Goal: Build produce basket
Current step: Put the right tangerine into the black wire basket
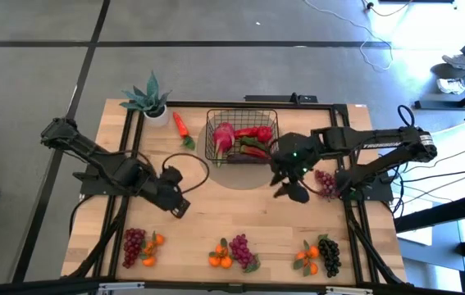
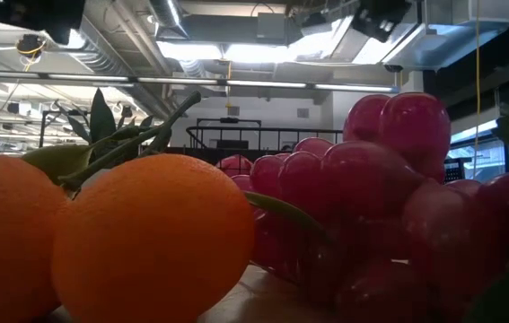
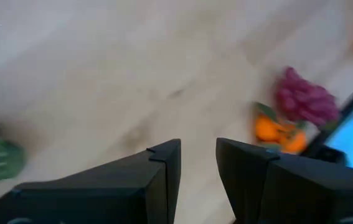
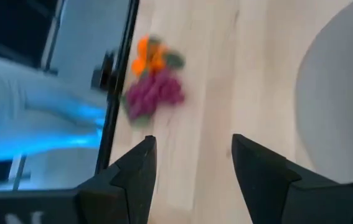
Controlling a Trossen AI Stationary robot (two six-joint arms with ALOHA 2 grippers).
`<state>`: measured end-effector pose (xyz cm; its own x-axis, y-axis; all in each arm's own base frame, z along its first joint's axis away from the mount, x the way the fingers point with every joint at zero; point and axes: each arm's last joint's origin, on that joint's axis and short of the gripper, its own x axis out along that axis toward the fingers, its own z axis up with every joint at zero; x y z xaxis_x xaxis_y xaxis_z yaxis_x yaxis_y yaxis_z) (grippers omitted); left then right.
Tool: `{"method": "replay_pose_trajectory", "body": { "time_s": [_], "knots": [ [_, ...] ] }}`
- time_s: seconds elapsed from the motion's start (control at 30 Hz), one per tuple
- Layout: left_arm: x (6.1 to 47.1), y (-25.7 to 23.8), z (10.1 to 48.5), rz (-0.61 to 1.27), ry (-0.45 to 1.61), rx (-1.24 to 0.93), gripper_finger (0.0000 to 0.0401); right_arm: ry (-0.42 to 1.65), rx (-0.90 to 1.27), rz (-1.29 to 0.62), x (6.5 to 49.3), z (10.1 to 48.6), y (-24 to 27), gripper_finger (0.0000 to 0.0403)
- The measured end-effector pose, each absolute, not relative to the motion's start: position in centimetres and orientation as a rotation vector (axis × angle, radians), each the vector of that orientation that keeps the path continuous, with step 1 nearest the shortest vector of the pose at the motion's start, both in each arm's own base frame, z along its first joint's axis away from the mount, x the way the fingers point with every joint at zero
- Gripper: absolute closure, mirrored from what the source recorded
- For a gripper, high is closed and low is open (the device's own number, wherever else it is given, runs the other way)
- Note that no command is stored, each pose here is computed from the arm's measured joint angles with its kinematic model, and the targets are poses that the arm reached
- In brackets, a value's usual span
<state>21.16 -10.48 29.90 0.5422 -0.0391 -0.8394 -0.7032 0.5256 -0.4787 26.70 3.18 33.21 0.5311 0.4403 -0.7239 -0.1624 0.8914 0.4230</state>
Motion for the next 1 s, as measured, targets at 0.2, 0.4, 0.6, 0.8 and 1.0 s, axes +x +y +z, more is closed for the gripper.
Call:
{"method": "replay_pose_trajectory", "body": {
  "time_s": [0.2, 0.4, 0.6, 0.8, 1.0],
  "knots": [
    [21.1, -12.7, 29.7, 0.411, 0.879, -0.902, 0.0311, 1.122, 0.263, 0.476, 24.8, 32.4, 6.8, 0.0210],
    [20.5, -14.0, 29.4, 0.383, 0.886, -0.853, 0.0311, 1.225, 0.256, 0.524, 23.0, 32.2, 10.9, 0.0210],
    [20.0, -14.7, 29.5, 0.320, 0.898, -0.764, 0.0311, 1.311, 0.357, 0.415, 22.2, 31.5, 14.0, 0.0210],
    [19.8, -15.4, 29.7, 0.218, 0.893, -0.656, 0.0311, 1.403, 0.390, 0.363, 22.4, 29.2, 18.0, 0.0210],
    [19.4, -16.1, 29.7, 0.167, 0.894, -0.619, 0.0311, 1.509, 0.371, 0.301, 22.8, 25.9, 21.2, 0.0210]
  ]
}}
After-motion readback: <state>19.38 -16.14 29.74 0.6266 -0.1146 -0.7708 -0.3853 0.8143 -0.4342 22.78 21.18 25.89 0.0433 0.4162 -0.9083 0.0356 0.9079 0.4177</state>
